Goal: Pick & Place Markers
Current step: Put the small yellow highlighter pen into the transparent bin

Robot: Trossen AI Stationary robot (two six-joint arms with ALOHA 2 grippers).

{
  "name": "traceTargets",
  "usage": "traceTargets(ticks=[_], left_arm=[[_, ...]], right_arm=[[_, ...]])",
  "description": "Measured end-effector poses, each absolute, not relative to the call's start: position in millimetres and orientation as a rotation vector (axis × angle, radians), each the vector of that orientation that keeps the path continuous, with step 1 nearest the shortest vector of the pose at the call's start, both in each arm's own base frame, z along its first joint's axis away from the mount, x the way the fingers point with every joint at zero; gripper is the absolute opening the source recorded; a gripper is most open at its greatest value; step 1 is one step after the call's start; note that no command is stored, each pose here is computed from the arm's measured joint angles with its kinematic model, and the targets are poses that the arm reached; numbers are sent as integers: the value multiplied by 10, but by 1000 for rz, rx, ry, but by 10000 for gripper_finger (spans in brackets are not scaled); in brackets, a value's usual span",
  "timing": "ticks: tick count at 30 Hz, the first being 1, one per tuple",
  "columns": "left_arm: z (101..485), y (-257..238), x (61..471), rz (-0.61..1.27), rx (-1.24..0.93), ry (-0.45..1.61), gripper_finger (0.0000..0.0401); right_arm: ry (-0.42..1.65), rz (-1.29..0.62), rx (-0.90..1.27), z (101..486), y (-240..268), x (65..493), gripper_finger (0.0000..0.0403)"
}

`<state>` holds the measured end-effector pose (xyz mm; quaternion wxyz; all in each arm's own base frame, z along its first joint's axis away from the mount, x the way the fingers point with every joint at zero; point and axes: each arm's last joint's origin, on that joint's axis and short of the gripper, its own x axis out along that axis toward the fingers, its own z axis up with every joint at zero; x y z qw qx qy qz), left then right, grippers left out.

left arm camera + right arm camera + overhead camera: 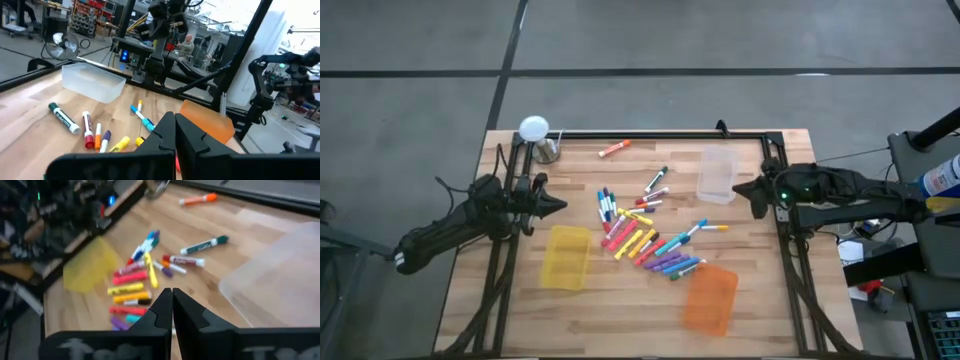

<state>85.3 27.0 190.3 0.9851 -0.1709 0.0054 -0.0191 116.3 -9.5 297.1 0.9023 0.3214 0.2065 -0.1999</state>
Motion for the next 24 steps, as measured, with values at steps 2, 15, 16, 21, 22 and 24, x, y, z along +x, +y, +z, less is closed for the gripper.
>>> traceTargets(ticks=[2, 15, 16, 21, 22, 24], left_arm=[[1920, 282, 853, 1, -340, -13, 0], [1969, 280, 853, -29, -923, -51, 0], [1969, 280, 853, -29, -933, -51, 0], [1969, 284, 853, -21, -1074, -57, 0], [1968, 284, 854, -20, -1087, -56, 0], [1968, 284, 854, -20, -1097, -57, 0]], right_arm=[[516, -376, 669, 2960, -80, 1297, 9], [1218, -204, 561, 2214, -13, 2022, 113], [1259, -192, 529, 2159, -14, 2046, 119], [1378, -135, 357, 1936, -28, 2157, 126], [1399, -139, 326, 1892, -33, 2176, 123], [1431, -141, 269, 1820, -44, 2207, 118]])
